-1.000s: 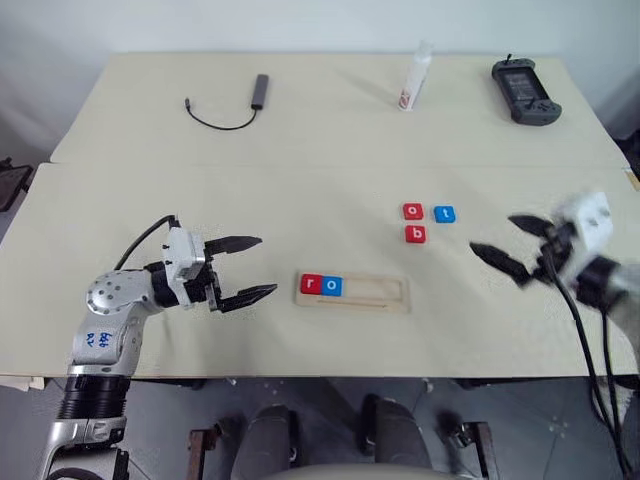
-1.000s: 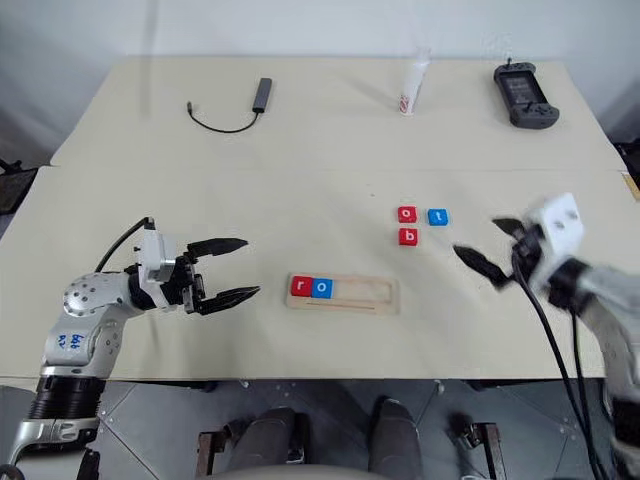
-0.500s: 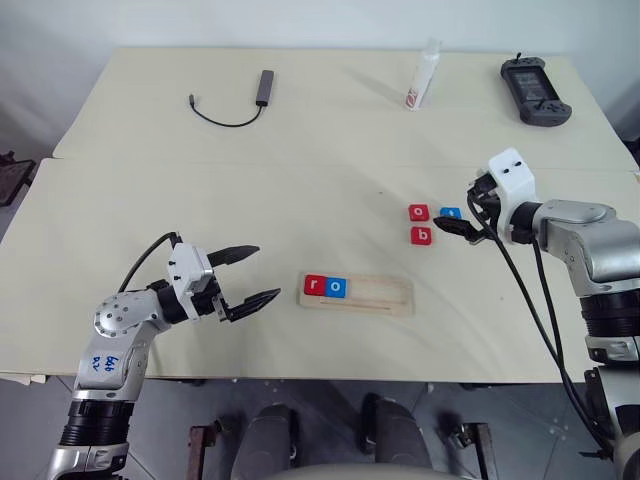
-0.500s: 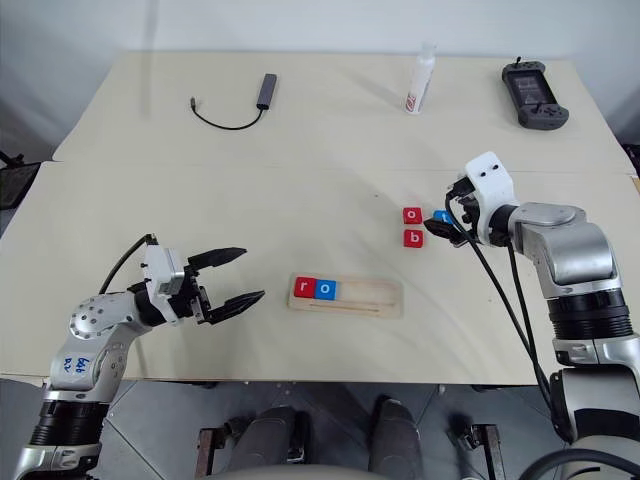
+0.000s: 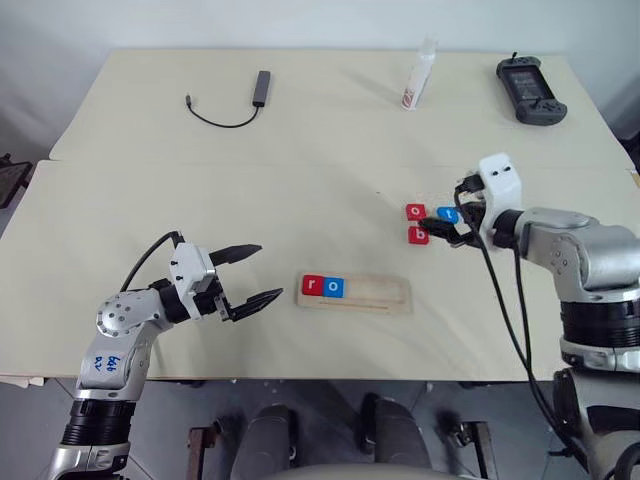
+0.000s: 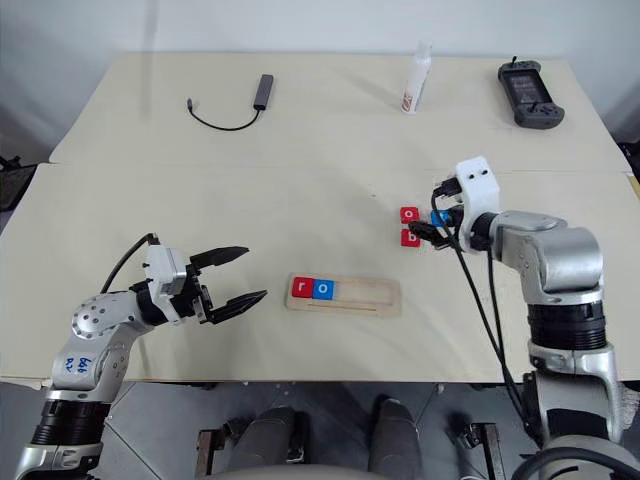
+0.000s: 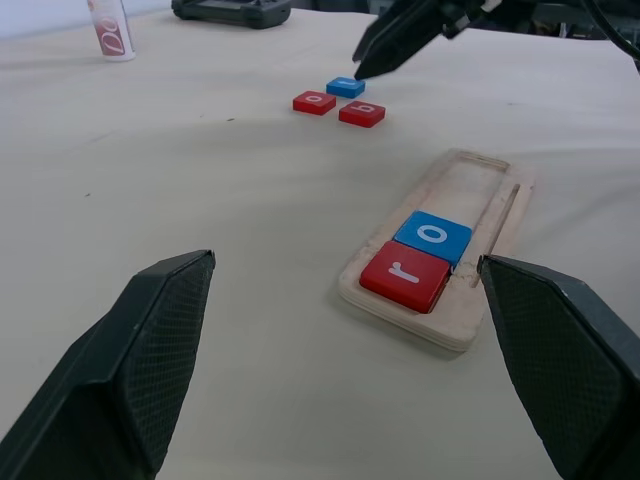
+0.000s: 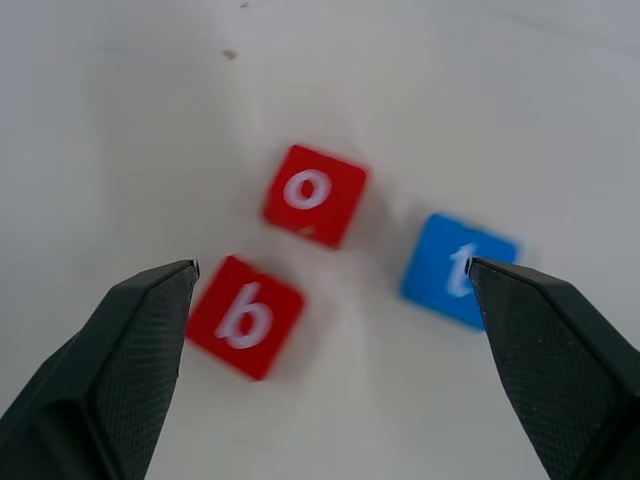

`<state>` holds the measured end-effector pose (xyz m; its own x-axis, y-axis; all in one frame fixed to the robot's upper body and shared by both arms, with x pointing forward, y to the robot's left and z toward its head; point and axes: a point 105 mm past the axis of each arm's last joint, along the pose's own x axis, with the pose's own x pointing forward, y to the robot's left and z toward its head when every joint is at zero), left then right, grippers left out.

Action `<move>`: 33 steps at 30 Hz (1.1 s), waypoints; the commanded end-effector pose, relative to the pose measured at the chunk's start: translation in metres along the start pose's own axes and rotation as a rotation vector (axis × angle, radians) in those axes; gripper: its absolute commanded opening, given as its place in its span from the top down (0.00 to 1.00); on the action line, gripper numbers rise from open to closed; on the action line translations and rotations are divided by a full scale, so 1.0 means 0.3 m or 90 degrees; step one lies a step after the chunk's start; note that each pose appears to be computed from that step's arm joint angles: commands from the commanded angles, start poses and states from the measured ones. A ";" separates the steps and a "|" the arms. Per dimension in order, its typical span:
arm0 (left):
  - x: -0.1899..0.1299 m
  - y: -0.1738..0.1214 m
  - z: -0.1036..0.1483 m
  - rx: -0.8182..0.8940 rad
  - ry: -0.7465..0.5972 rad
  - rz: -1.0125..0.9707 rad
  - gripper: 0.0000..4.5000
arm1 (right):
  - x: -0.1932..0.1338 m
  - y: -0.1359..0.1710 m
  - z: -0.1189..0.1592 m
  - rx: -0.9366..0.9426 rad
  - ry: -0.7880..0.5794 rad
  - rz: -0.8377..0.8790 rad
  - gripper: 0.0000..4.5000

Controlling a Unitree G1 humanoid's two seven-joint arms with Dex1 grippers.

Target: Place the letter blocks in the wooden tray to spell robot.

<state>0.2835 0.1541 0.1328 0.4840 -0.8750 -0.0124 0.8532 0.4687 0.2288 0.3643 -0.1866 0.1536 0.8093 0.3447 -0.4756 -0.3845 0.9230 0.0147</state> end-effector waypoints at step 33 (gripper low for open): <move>0.149 -0.084 -0.007 0.024 -0.029 -0.184 0.00 | -0.244 0.025 -0.164 0.084 -0.030 -0.218 0.65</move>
<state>0.2845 0.1073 0.1217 0.2456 -0.9685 -0.0408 0.9440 0.2294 0.2372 0.2919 -0.2162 0.1390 0.8827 0.0207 -0.4695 -0.0369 0.9990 -0.0253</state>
